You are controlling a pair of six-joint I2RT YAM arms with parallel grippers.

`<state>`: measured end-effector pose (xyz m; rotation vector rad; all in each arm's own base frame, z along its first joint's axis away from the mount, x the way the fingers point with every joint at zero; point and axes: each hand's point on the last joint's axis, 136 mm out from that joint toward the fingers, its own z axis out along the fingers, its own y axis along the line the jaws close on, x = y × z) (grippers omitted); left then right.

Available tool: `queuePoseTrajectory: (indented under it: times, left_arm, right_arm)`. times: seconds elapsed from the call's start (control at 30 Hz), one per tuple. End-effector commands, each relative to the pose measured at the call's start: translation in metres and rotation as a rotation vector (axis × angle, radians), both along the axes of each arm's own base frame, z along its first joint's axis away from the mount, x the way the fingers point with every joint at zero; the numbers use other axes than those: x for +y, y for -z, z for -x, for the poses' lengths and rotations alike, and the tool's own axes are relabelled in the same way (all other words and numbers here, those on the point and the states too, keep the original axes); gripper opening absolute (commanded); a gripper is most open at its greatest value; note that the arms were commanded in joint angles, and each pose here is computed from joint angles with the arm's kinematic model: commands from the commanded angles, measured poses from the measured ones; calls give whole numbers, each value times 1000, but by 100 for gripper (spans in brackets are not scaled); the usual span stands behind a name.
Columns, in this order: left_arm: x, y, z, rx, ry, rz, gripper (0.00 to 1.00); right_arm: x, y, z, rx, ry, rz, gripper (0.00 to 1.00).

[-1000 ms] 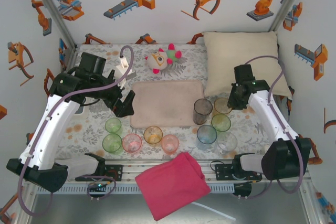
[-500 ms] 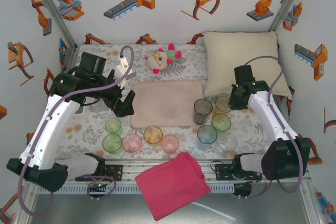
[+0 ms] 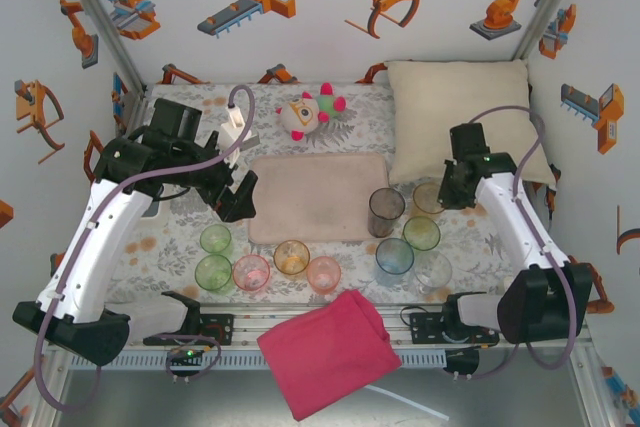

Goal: Place the glasses into the tray

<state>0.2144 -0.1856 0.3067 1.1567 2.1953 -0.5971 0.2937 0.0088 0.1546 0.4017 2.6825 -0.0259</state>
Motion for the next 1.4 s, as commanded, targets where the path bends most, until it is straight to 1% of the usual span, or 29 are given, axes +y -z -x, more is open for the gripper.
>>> queuePoseTrajectory:
  times: [0.0,0.37,0.57,1.0,1.2,1.37]
  left_arm:
    - [-4,-11,2,-22,18,27,97]
    - [-4,-13,3,-28,18,29,97]
    - [-2,-13,5,-33,20,27,97]
    - [-1,-16,4,-36,13,28,97]
    - [-1,-22,1,-45,-1,35,97]
    - [-2,-19,-2,-42,0,24,97]
  right_arm:
    - [-4,-23,-2,-54,1,11,0]
    - [-7,-49,-5,-96,6,12,0]
    - [-9,-71,-14,-133,9,10,0]
    - [-9,-113,-54,-205,-1,8,0]
    - [-5,-119,-74,-207,0,-12,0]
    - [6,-114,-91,-201,-4,-73,0]
